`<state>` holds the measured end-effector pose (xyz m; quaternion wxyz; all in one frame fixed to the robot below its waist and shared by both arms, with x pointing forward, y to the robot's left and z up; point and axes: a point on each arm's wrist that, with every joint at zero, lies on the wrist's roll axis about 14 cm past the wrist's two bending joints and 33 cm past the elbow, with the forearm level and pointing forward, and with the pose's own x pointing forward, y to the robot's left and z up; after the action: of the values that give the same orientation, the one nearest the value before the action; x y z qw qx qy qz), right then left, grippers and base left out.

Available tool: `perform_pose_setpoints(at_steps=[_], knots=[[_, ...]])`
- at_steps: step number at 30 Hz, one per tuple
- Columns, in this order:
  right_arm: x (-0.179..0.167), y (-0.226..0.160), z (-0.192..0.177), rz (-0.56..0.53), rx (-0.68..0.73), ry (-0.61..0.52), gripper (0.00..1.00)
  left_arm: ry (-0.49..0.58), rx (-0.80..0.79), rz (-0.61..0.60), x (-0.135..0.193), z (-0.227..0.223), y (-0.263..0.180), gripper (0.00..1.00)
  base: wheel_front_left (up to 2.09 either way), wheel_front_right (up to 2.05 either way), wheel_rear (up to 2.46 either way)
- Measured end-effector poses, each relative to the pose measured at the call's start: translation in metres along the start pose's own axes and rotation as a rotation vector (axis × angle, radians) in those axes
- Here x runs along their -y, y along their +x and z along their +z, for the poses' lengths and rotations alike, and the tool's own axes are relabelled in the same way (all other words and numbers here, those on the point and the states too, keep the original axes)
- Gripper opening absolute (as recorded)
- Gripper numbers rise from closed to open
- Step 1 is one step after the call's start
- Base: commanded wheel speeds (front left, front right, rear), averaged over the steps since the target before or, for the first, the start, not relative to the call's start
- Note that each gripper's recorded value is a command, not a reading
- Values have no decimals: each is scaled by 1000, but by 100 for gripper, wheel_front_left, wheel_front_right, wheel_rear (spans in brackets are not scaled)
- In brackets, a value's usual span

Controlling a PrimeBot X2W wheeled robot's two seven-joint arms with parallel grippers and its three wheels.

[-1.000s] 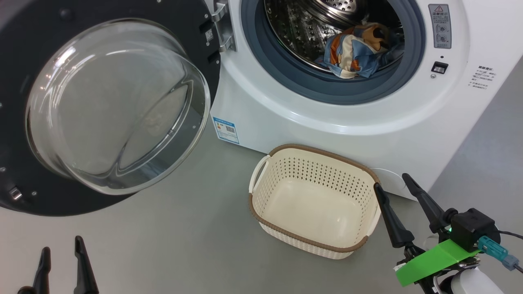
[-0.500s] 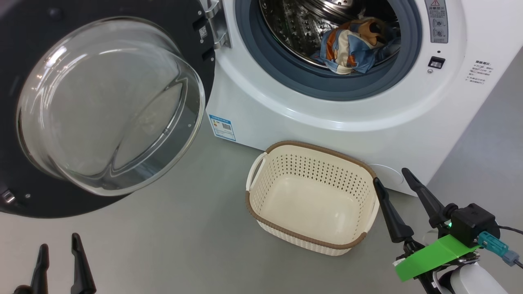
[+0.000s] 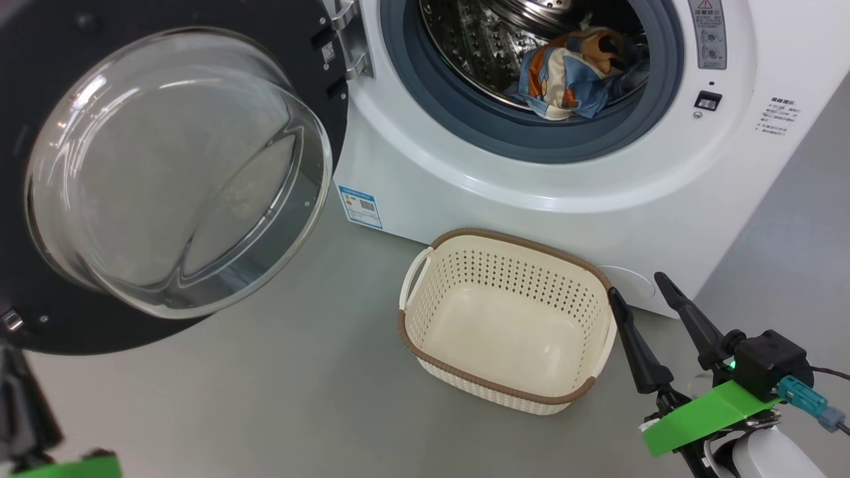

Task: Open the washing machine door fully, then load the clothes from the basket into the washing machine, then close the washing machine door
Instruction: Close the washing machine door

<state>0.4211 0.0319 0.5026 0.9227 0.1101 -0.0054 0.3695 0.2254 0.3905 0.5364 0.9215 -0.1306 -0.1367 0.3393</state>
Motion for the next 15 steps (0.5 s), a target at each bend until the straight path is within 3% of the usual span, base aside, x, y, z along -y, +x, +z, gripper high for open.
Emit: perform_pose_setpoints(at_steps=[5,10,15], knots=[[0,1,-2,0,-5,5,100,-114,176,-19,8,53,25,0,0,0,0],[2,0,-6,-2,-11,10,100,-318,325,1,-16,107,58,0,0,0,0],[4,-1,-10,-5,-21,17,100,-452,301,21,-39,130,97,0,0,0,0]])
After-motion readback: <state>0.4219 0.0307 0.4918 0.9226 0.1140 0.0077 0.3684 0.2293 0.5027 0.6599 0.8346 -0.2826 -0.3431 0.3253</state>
